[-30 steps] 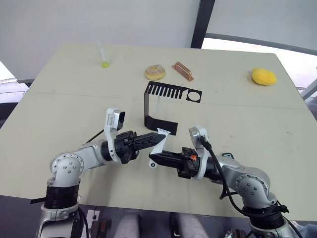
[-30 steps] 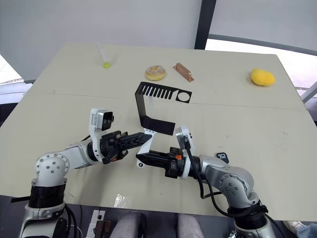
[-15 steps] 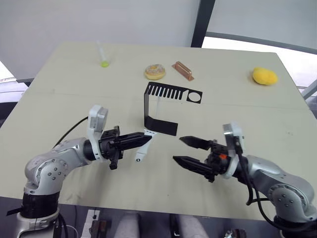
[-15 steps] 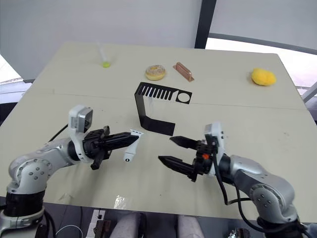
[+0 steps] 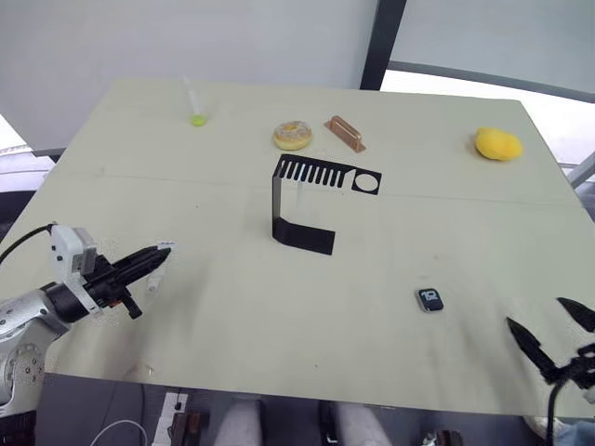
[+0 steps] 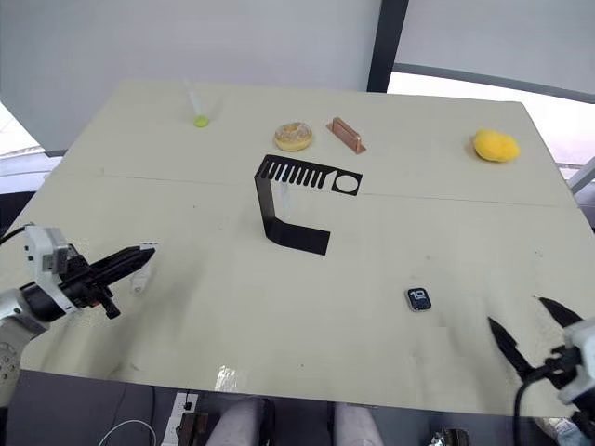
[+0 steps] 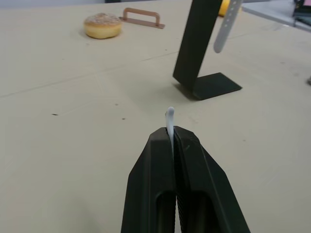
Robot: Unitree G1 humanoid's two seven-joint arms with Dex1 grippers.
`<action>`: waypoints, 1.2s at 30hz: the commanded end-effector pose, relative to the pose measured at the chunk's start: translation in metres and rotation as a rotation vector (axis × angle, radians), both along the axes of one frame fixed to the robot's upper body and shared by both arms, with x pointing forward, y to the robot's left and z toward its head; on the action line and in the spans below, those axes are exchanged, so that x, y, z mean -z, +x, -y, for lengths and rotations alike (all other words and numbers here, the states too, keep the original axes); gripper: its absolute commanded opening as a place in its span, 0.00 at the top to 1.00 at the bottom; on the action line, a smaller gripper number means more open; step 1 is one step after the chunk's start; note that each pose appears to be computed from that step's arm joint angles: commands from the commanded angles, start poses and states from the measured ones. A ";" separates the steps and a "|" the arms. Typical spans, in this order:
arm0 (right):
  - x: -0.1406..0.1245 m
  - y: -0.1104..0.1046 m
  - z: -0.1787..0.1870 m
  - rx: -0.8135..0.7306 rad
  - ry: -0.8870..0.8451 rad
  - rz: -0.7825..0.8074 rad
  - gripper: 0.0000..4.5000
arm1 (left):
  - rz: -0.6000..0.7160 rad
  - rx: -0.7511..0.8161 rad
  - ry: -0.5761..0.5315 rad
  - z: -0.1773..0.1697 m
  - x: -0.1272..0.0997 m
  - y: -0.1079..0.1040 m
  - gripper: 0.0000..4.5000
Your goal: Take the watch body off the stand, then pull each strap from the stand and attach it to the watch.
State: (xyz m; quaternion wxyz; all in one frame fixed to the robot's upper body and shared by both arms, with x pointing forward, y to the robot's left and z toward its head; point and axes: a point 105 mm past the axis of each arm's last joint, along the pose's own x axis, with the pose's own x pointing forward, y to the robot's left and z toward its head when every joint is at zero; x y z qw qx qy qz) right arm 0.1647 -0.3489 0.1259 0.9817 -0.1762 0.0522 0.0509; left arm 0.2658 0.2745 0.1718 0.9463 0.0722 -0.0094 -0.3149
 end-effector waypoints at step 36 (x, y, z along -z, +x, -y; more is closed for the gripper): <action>0.031 0.054 -0.133 -0.038 0.214 -0.087 0.01 | -0.025 1.108 0.342 0.188 -0.008 -0.037 1.00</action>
